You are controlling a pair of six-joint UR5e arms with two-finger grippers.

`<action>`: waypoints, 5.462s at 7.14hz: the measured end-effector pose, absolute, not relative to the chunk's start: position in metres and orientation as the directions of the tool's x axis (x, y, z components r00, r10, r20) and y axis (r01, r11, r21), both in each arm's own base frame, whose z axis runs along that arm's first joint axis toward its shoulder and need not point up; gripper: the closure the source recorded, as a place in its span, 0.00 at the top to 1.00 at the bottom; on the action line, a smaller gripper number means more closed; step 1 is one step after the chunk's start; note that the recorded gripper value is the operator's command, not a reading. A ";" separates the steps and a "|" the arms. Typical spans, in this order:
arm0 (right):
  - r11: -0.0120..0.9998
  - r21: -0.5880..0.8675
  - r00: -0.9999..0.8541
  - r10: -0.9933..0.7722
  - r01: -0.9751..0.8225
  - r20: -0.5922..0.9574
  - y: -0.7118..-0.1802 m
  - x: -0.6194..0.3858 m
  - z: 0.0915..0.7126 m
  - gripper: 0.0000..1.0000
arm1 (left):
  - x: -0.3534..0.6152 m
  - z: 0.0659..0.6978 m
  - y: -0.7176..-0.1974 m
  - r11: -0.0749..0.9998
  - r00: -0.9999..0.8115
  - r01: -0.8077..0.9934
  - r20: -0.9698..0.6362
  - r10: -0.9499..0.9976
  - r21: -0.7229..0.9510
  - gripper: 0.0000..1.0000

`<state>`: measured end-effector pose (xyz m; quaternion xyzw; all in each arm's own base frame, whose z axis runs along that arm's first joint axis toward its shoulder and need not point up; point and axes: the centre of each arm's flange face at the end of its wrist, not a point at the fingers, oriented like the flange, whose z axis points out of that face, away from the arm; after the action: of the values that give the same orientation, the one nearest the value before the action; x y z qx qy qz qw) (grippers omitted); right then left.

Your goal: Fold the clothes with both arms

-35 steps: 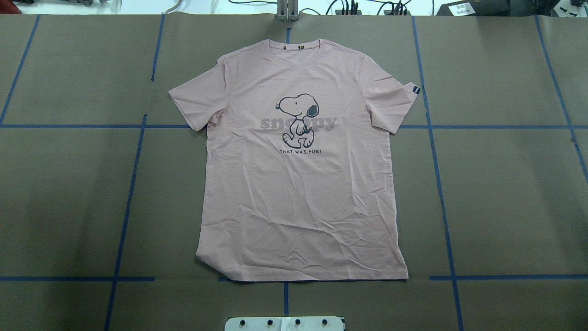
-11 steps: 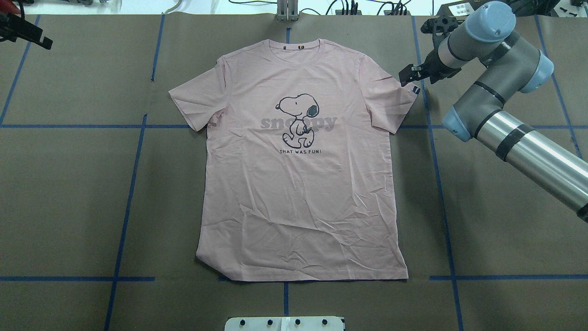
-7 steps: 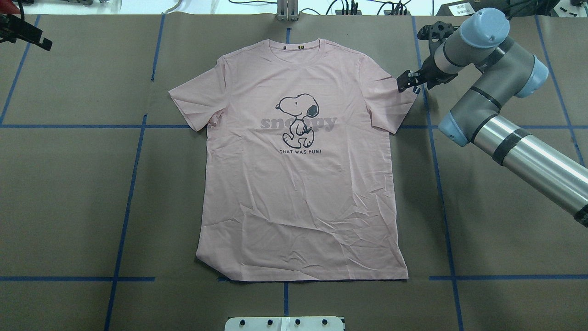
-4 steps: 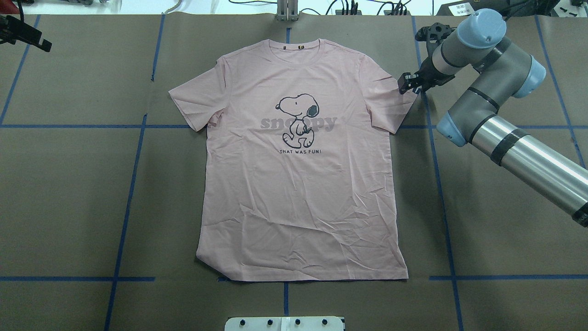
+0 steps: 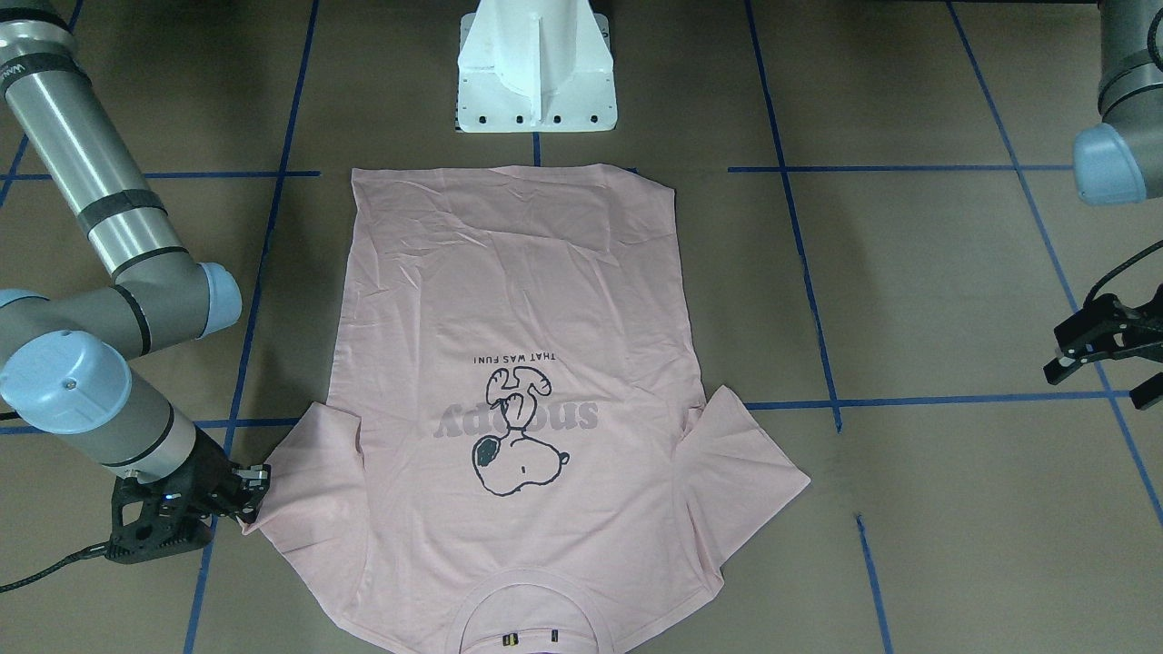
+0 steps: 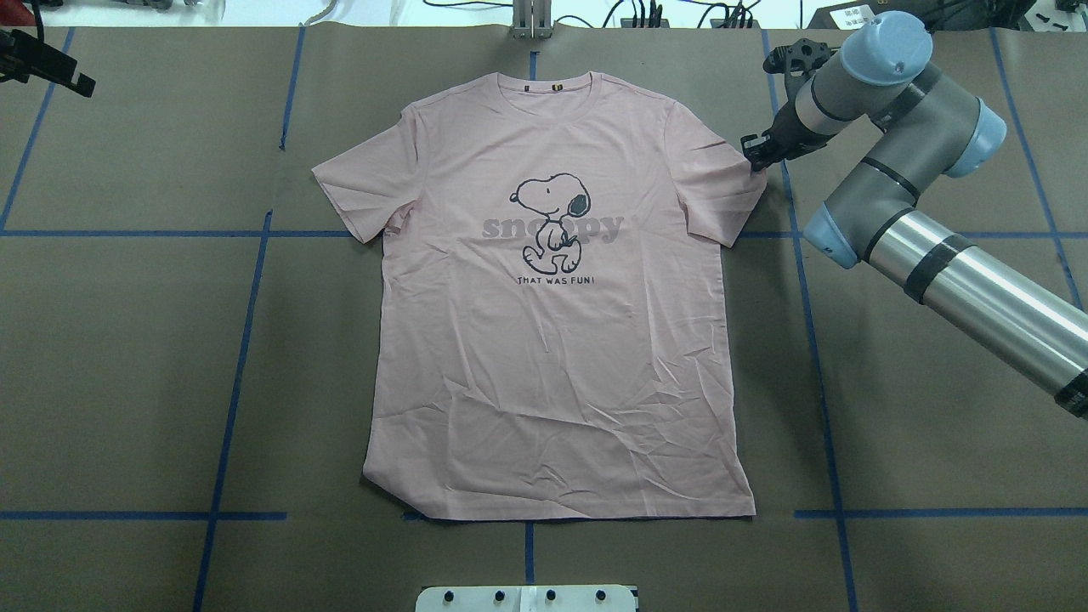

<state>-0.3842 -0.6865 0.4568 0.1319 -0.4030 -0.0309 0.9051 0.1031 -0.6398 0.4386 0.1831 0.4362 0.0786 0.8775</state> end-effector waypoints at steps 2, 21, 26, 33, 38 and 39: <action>0.960 0.278 0.636 -0.189 -0.042 0.748 -0.679 -0.384 0.402 0.00 | 0.102 0.440 -0.639 0.921 0.607 0.022 -0.737 0.298 0.390 1.00; 0.988 0.022 0.706 0.092 -0.151 0.702 -0.593 -0.397 0.199 1.00 | 0.315 0.372 -0.624 0.919 0.590 0.365 -0.801 -0.103 0.151 0.99; 0.991 -0.009 0.692 0.103 -0.137 0.714 -0.551 -0.350 0.227 1.00 | 0.440 0.408 -0.631 0.869 0.632 0.459 -0.755 -0.175 0.184 0.96; 0.990 -0.017 0.694 0.110 -0.140 0.711 -0.550 -0.352 0.230 1.00 | 0.452 0.419 -0.638 0.869 0.647 0.455 -0.743 -0.172 0.194 0.11; 0.991 -0.023 0.704 0.112 -0.134 0.701 -0.550 -0.353 0.241 1.00 | 0.452 0.400 -0.640 0.868 0.635 0.455 -0.756 -0.159 0.199 0.00; 0.991 -0.022 0.704 0.110 -0.133 0.702 -0.549 -0.354 0.247 1.00 | 0.448 0.381 -0.639 0.867 0.628 0.456 -0.763 -0.156 0.198 0.00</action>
<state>-0.3541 -0.5487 0.2471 0.0154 -0.3793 0.0659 0.9228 0.4478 -0.6385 0.3806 0.1900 0.3949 -0.1737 0.8819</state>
